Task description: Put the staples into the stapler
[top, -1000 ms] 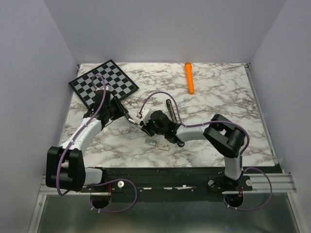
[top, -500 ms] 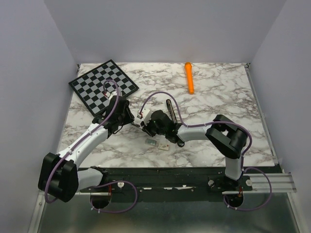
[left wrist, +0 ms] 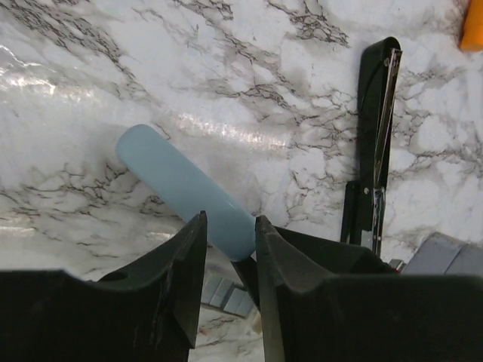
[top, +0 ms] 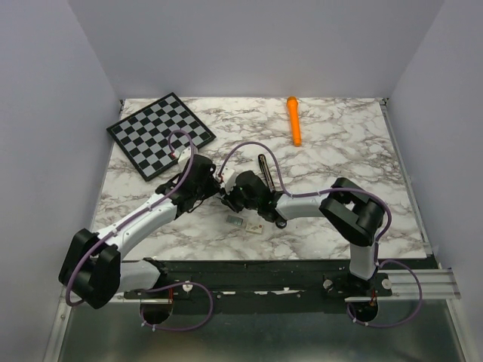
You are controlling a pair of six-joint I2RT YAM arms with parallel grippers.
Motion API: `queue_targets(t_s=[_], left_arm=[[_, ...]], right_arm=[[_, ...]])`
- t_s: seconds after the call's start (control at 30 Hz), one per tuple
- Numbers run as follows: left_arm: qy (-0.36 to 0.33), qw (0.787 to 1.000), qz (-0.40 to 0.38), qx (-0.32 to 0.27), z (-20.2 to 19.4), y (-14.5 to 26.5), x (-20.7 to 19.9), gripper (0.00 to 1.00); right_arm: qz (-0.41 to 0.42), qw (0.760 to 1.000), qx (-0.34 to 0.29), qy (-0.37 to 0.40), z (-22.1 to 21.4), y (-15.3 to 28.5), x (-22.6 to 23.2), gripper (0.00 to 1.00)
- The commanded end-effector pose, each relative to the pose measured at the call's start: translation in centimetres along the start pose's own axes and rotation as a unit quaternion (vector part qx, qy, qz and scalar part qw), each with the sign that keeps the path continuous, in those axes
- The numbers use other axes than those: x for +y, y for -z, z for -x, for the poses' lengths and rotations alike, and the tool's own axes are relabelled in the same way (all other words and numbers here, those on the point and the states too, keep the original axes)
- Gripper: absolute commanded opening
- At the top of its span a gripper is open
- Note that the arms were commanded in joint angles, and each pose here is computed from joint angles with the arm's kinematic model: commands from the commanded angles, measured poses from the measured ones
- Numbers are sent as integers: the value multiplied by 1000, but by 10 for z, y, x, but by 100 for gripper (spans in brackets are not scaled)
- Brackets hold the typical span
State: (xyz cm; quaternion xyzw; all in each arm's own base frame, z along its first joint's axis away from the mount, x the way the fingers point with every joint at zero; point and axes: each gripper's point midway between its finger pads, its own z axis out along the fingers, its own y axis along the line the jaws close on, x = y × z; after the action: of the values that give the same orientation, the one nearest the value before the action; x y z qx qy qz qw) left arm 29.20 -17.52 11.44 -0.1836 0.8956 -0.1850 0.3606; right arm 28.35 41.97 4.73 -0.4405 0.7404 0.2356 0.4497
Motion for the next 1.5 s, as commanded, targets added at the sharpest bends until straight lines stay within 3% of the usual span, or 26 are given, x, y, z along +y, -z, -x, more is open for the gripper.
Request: queue_targets(t_s=[0.0, 0.27, 0.47, 0.67, 0.8, 0.87, 0.97, 1.1, 1.17, 1.47], left_arm=[[80, 990, -62, 102, -50, -3, -37, 9], [79, 992, -50, 89, -42, -7, -38, 9], [87, 995, -15, 52, -23, -1, -12, 10], [112, 993, 6, 20, -1, 6, 23, 22], [105, 994, 19, -12, 17, 15, 40, 37], [98, 994, 27, -32, 27, 24, 47, 42], [63, 995, 39, -72, 43, 39, 57, 59], [14, 990, 51, -134, 64, 61, 69, 91], [-19, 985, 56, -165, 73, 73, 75, 99], [-88, 965, 49, -242, 90, 96, 84, 99]], right_arm=[[17, 999, -41, -10, 23, 2, 9, 12], [9, 999, -27, -21, 10, 4, 8, 16], [3, 999, -23, -26, 4, 13, 4, 36], [1, 1000, -20, -23, 7, 26, 2, 56], [3, 1000, -7, -19, 7, 35, 2, 67], [3, 1000, -5, -13, 12, 39, 2, 67], [-1, 1000, 19, -4, 12, 44, 0, 67], [3, 998, 56, 9, 20, 43, -2, 67], [0, 997, 72, 12, 17, 41, -4, 67], [22, 991, 127, 15, 22, 25, 0, 67]])
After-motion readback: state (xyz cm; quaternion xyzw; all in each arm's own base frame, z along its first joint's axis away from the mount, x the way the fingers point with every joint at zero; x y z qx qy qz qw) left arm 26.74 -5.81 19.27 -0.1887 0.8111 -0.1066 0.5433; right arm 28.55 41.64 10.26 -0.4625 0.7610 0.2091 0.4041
